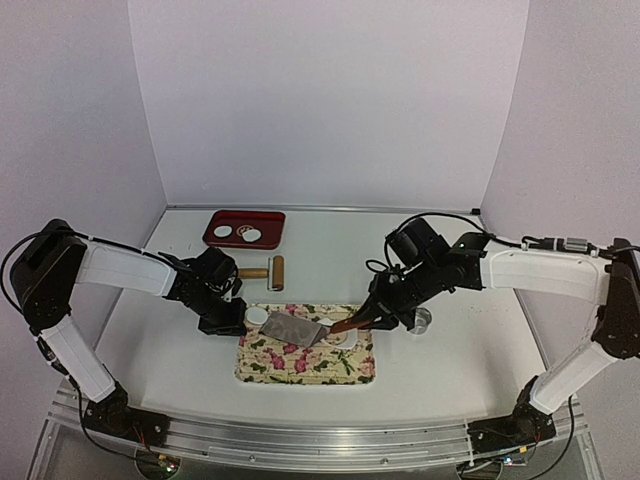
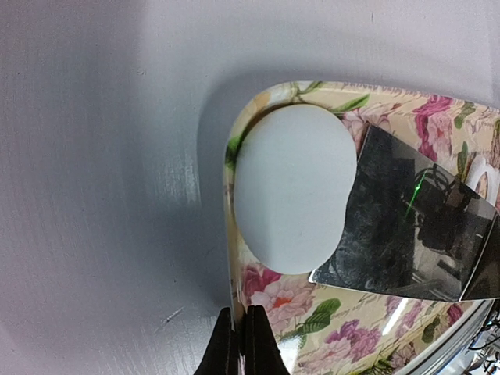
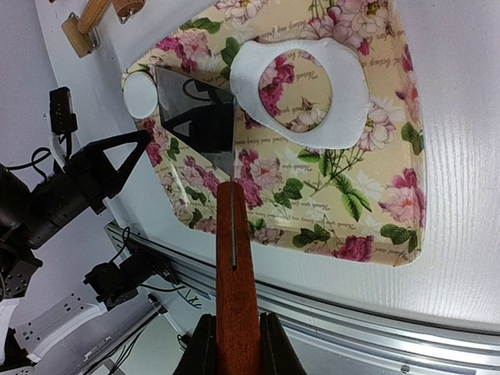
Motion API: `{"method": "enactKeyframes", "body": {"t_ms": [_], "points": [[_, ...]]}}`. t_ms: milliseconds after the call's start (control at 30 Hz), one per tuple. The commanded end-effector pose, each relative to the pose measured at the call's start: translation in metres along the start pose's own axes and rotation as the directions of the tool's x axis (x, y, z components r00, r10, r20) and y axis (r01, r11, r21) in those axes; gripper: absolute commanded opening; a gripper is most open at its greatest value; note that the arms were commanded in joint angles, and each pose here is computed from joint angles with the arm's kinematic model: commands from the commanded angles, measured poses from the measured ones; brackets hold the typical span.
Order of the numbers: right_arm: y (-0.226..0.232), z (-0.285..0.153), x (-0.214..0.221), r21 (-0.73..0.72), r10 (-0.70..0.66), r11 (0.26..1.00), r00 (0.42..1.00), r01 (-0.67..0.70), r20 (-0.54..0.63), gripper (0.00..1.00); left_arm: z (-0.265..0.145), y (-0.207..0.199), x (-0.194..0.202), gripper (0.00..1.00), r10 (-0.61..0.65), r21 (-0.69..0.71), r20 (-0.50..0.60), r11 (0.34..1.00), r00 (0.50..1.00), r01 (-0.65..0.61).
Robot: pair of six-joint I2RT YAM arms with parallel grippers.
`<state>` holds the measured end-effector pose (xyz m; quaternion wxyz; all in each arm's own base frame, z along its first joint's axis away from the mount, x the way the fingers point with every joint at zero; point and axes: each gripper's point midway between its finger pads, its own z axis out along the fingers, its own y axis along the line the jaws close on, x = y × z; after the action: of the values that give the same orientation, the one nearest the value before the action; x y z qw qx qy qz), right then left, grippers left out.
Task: Roll out the dumpling wrappers from the dough
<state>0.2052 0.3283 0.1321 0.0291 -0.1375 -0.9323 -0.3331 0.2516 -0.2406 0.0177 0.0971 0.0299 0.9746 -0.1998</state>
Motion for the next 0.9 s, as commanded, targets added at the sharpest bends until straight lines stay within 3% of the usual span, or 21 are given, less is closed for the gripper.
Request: {"method": "enactKeyframes", "body": {"t_ms": [0,500,867], "points": [[-0.057,0.011,0.001,0.229,0.086,0.969,0.996,-0.088,0.016,0.0,-0.002,-0.013,-0.007,0.0,0.036,0.048,0.022,0.998,0.999,-0.037],[-0.055,0.016,-0.013,0.171,0.066,0.982,0.993,-0.081,0.094,0.0,-0.007,-0.016,-0.007,0.01,0.051,0.063,0.034,0.997,0.998,-0.053],[-0.05,0.025,-0.021,0.079,0.037,0.996,0.993,-0.046,0.108,0.0,-0.037,-0.019,-0.009,0.16,0.072,0.053,0.072,0.996,0.995,-0.076]]}}
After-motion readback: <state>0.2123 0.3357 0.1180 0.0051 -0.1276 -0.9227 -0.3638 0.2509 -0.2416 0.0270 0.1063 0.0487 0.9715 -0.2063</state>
